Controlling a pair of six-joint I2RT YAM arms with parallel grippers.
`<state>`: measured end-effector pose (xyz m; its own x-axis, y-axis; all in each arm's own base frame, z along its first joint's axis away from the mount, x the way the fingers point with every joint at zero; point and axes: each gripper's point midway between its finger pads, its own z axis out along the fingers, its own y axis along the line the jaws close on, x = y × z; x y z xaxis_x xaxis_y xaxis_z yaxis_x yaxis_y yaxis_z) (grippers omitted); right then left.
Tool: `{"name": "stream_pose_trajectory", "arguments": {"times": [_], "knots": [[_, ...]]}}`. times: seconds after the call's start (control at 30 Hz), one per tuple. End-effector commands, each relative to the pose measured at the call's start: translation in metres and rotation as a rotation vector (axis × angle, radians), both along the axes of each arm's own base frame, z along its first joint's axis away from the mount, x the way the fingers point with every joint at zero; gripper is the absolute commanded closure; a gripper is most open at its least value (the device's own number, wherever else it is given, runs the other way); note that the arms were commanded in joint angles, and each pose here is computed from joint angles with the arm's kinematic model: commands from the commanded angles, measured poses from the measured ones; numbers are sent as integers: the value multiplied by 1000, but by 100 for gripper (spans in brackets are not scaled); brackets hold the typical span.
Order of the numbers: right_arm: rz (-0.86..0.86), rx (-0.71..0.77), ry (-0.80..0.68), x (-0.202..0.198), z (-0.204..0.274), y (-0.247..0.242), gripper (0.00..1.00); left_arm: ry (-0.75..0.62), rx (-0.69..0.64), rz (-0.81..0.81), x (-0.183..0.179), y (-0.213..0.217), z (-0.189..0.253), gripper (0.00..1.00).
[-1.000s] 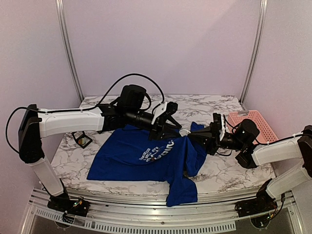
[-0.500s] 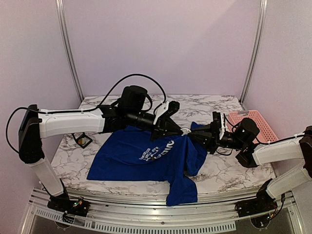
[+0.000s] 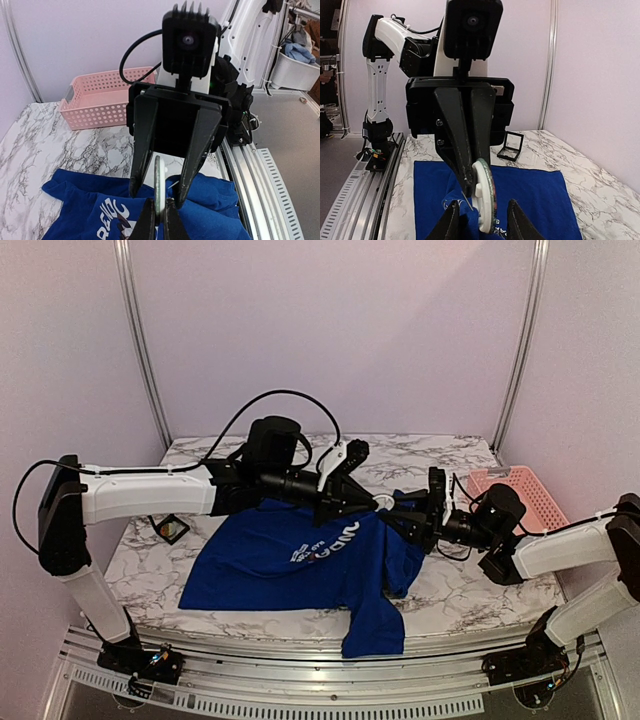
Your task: Pin the brooch onto the clothing
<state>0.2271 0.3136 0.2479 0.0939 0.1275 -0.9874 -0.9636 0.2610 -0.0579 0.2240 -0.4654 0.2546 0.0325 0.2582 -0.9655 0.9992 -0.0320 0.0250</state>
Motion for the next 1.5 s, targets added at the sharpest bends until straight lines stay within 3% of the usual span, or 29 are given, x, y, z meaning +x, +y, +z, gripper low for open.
{"name": "stream_pose_trajectory", "arguments": {"times": [0.0, 0.7, 1.2, 1.47], "knots": [[-39, 25, 6, 11, 5, 3, 72, -16, -27, -12, -7, -4, 7, 100], [-42, 74, 96, 22, 11, -4, 87, -142, -3, -71, -21, 1, -5, 100], [-66, 14, 160, 37, 0, 2, 94, -277, 11, -136, -41, 1, -9, 100], [-94, 53, 167, 37, 1, -10, 94, -264, 22, -130, -42, 4, -12, 100]]}}
